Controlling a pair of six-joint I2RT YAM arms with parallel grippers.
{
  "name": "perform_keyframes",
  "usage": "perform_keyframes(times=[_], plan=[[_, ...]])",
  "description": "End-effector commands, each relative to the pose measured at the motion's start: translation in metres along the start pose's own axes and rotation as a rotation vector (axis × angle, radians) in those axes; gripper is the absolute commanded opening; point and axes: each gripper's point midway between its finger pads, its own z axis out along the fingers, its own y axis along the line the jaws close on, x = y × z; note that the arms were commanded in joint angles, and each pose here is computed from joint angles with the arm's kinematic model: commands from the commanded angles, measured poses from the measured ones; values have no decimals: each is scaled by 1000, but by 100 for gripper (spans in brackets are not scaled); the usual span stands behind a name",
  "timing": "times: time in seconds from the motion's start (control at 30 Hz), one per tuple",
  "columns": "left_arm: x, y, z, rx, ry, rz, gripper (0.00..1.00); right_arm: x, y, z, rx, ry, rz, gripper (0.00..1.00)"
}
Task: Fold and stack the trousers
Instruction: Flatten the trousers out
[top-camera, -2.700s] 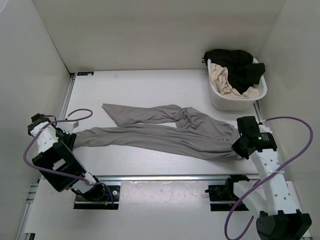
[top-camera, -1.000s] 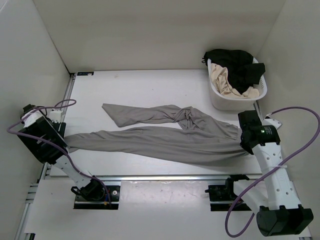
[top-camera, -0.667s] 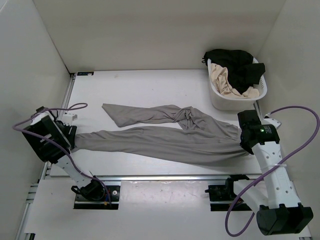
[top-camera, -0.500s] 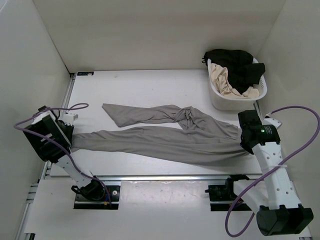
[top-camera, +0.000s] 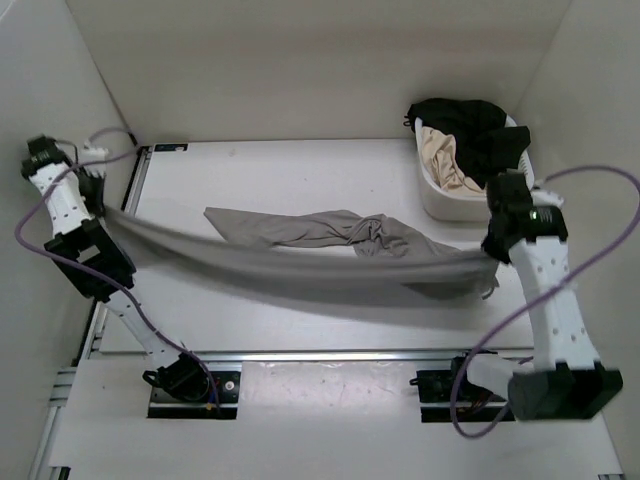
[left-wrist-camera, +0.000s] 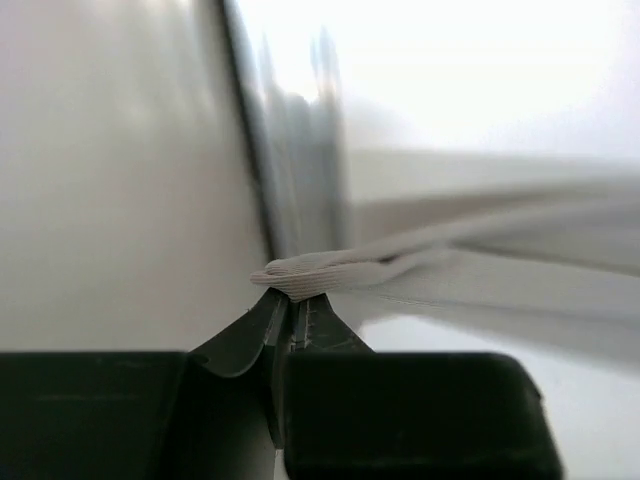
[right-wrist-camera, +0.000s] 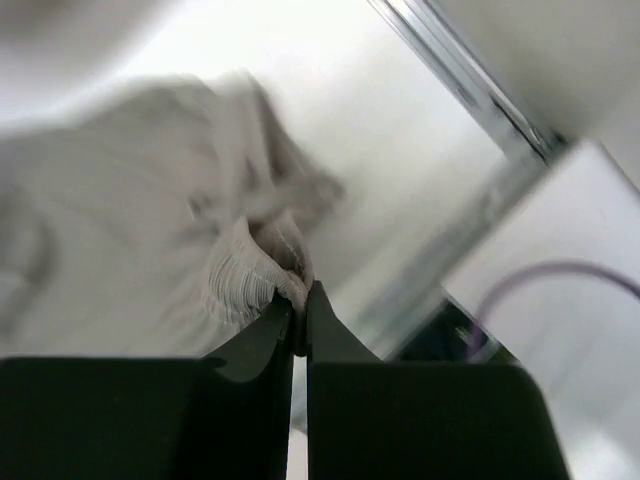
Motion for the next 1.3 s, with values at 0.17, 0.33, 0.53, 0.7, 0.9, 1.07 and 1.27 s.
perform_keyframes(times=[0.17,0.33,0.53,0.7,0.9,1.07,1.27], plan=[[-87,-32,-77,-49,-246,95,14,-180,85,-65,-358,-242,170,0],[-50,-50,-76,-2,-201,106,14,-141,70,-54,-342,-194,158,0],[15,-46,-42,29,-46,81,14,-31,29,-4,-223,-37,197,0],[78,-41,-25,47,105,92,14,34,-12,4,-128,25,285,0],[147,-60,-11,118,231,101,14,99,-35,18,-60,117,416,0],[185,-68,-10,151,286,72,14,127,-55,18,11,145,499,0],[191,-44,-21,102,263,47,14,100,-87,-9,40,-23,574,0]])
